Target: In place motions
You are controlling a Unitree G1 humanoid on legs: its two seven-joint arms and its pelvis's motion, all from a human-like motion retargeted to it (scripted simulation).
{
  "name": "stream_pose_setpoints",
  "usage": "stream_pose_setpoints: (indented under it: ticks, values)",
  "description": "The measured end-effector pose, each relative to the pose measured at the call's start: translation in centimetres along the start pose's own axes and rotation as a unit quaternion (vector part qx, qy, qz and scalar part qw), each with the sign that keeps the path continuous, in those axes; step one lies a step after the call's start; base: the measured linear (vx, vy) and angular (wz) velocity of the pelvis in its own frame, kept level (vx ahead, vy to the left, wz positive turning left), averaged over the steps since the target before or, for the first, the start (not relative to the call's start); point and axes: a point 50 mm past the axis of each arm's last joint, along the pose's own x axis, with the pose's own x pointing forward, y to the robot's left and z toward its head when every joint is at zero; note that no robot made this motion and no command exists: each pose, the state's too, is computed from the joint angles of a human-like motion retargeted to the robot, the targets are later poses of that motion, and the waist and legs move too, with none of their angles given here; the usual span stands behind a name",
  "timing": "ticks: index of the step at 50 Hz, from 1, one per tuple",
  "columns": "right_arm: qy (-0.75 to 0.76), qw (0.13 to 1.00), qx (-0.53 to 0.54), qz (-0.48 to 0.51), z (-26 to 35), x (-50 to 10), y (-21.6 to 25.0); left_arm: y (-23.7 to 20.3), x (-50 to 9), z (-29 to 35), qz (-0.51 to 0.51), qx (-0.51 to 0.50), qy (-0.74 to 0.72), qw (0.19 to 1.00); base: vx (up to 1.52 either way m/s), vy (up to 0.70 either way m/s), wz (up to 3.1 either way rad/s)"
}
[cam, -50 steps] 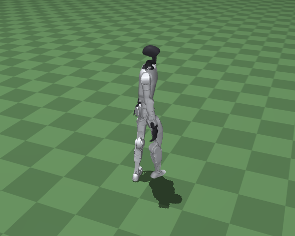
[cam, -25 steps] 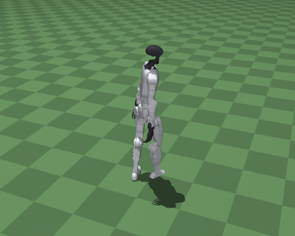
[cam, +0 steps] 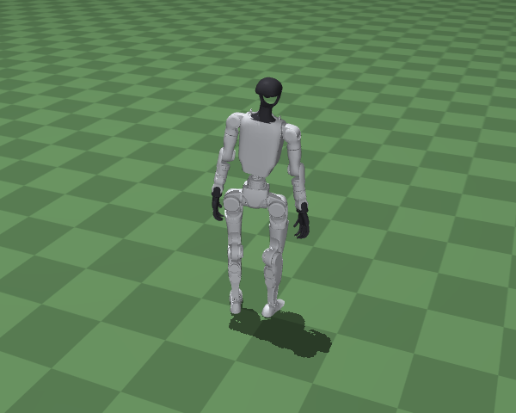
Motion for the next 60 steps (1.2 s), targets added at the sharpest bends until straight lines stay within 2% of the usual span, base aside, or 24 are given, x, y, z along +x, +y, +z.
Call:
stream_pose_setpoints:
  ticks: [5,12,25,35,49,56,60]
  values:
    - [-0.004,1.000,0.012,0.021,-0.2,0.0,1.0,0.5,-0.1,-1.1,0.011,-0.012,0.027,1.000,0.05,0.10,0.43]
    - [-0.042,0.999,-0.017,0.010,1.7,-0.1,0.0,0.8,-0.2,-1.3,0.036,-0.022,0.027,0.999,0.01,0.02,0.27]
    - [-0.151,0.989,0.000,-0.005,6.9,-1.0,-1.6,-2.1,0.0,-3.0,-0.007,-0.065,0.058,0.996,0.00,0.01,-0.32]
    - [-0.078,0.996,-0.018,0.035,4.0,-0.3,0.6,0.8,-0.1,0.0,0.015,0.066,0.027,0.997,-0.01,0.00,0.22]
    - [-0.002,0.999,-0.005,0.050,0.4,-0.1,2.2,0.0,-0.1,2.9,-0.012,0.001,-0.025,1.000,-0.01,-0.01,-0.15]
    - [-0.037,0.998,-0.012,0.040,1.4,0.0,1.8,1.1,-0.4,2.9,-0.019,0.066,0.010,0.998,0.00,0.00,-0.26]
    - [-0.053,0.998,-0.010,0.019,1.5,0.0,2.0,2.7,-1.2,5.9,0.003,0.097,0.013,0.995,-0.01,0.00,0.01]
